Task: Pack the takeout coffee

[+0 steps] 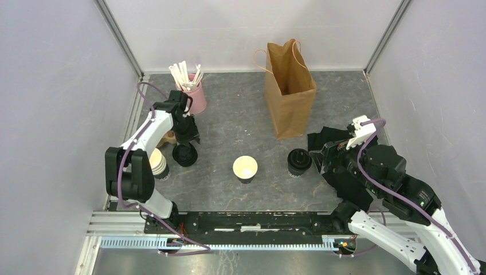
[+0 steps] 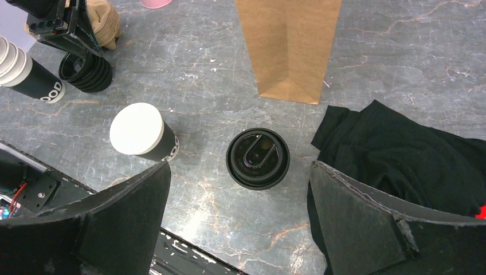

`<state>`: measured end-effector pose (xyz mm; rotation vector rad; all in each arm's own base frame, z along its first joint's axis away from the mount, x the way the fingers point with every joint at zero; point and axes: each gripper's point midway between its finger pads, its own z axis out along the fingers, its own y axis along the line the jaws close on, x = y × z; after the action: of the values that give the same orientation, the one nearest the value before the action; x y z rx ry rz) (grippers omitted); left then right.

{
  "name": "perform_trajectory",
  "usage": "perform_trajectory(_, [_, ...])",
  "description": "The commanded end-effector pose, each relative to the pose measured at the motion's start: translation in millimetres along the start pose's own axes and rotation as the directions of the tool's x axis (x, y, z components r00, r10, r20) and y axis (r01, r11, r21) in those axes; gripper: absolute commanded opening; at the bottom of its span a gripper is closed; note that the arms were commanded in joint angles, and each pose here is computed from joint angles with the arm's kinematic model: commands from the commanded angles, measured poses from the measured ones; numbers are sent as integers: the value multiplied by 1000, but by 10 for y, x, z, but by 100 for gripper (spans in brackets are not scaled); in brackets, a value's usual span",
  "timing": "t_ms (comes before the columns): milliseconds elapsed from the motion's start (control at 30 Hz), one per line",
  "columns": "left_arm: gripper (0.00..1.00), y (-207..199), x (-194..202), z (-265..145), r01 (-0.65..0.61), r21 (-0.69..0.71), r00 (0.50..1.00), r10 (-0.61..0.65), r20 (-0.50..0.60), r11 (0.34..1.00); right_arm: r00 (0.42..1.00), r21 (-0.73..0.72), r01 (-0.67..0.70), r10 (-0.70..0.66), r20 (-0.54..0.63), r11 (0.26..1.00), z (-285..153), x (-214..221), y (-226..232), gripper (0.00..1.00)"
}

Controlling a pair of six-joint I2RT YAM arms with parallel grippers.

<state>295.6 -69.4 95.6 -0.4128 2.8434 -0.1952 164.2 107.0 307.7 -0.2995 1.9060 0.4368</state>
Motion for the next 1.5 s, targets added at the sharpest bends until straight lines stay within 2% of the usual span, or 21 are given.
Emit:
perform_trajectory(0, [51, -13, -82, 21, -45, 14, 999, 45, 16, 999, 999, 28, -12, 11, 33, 1000, -64, -74, -62, 98])
perform_trajectory(200, [46, 52, -45, 67, -46, -17, 999, 46, 2, 999, 999, 28, 14, -15, 30, 1000, -51, -80, -65, 98])
perform_trajectory(400, [34, 110, -25, 52, -49, -44, 999, 49, 0, 998, 999, 18, 38, -38, 25, 999, -25, -91, -45, 98])
perform_trajectory(733, [32, 182, 74, 16, -59, -61, 998, 59, -8, 996, 998, 0, 65, -65, 27, 998, 30, -102, -5, 98])
perform_trajectory(900, [24, 214, 53, -23, -56, -81, 998, 57, 4, 995, 997, -7, 76, -76, 25, 997, 42, -101, 8, 98])
perform_trajectory(1300, [18, 241, 0, -399, -65, -100, 996, 71, 54, 993, 996, -5, 87, -87, 31, 996, 33, -116, -1, 98])
perform_trajectory(1467, [16, 129, -7, -634, -52, -40, 995, 55, 85, 998, 996, -3, 91, -91, 25, 996, 41, -95, -6, 98])
